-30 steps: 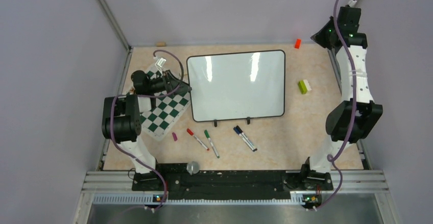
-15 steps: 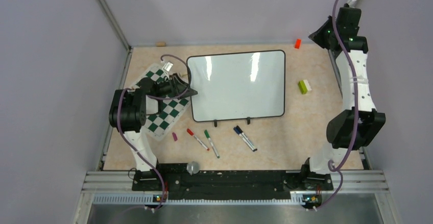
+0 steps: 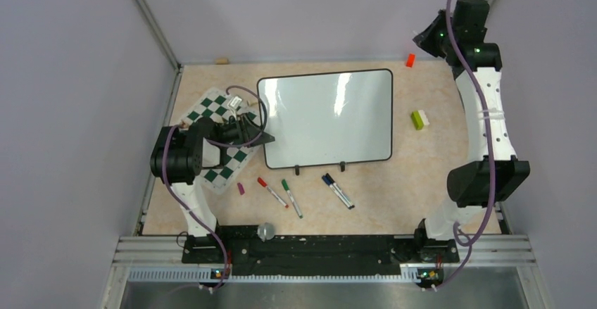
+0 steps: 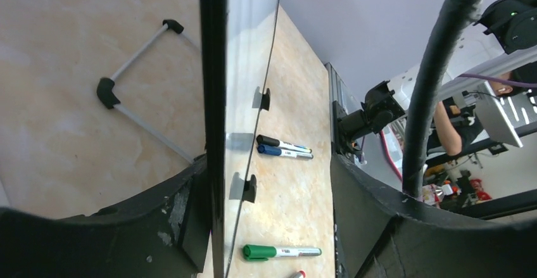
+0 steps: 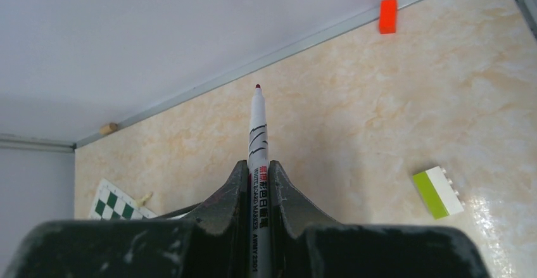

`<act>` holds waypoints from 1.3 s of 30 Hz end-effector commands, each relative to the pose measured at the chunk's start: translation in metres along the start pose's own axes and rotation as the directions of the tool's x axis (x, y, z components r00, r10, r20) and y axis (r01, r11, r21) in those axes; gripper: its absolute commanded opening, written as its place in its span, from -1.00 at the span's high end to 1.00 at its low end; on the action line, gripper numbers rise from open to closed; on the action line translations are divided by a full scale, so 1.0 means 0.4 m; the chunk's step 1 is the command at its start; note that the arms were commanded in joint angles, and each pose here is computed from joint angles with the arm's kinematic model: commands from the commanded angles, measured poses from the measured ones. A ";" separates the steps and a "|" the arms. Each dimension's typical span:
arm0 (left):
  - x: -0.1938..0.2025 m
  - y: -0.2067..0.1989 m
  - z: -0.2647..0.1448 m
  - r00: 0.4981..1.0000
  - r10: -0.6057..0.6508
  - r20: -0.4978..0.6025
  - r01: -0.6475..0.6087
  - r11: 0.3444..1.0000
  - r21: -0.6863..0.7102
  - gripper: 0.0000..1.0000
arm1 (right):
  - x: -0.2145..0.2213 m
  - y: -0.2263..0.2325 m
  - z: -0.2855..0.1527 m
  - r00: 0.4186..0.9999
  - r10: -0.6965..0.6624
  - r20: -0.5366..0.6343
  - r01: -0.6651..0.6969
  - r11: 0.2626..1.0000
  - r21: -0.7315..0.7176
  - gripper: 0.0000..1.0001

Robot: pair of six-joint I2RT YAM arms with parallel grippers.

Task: Write a sentence on the whiteboard
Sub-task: Move the whiteboard to the center of the board.

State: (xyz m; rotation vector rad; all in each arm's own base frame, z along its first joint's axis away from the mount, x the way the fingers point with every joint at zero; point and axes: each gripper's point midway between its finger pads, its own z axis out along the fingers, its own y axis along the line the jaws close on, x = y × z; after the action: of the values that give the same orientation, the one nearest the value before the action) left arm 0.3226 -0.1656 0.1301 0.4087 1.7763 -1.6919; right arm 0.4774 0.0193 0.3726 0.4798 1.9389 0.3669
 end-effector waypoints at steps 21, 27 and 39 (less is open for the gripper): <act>-0.100 0.030 0.046 0.978 0.195 0.078 -0.196 0.981 0.006 0.88 | 0.152 0.337 -0.085 0.972 -0.234 -0.023 0.219 0.938 -0.270 1.00; -0.094 0.007 0.051 0.978 0.204 0.051 -0.205 0.978 0.031 1.00 | 0.226 0.422 -0.105 0.956 -0.291 -0.046 0.262 0.911 -0.318 1.00; -0.062 -0.018 0.064 0.973 0.223 0.064 -0.225 0.974 0.024 1.00 | 0.317 0.512 -0.136 0.941 -0.336 -0.048 0.295 0.881 -0.370 1.00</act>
State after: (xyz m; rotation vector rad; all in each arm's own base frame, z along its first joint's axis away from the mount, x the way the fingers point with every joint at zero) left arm 0.3509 -0.1817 0.1426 0.4743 1.6619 -1.6048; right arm 0.4133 0.2486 0.3726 -0.0916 2.0206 0.5393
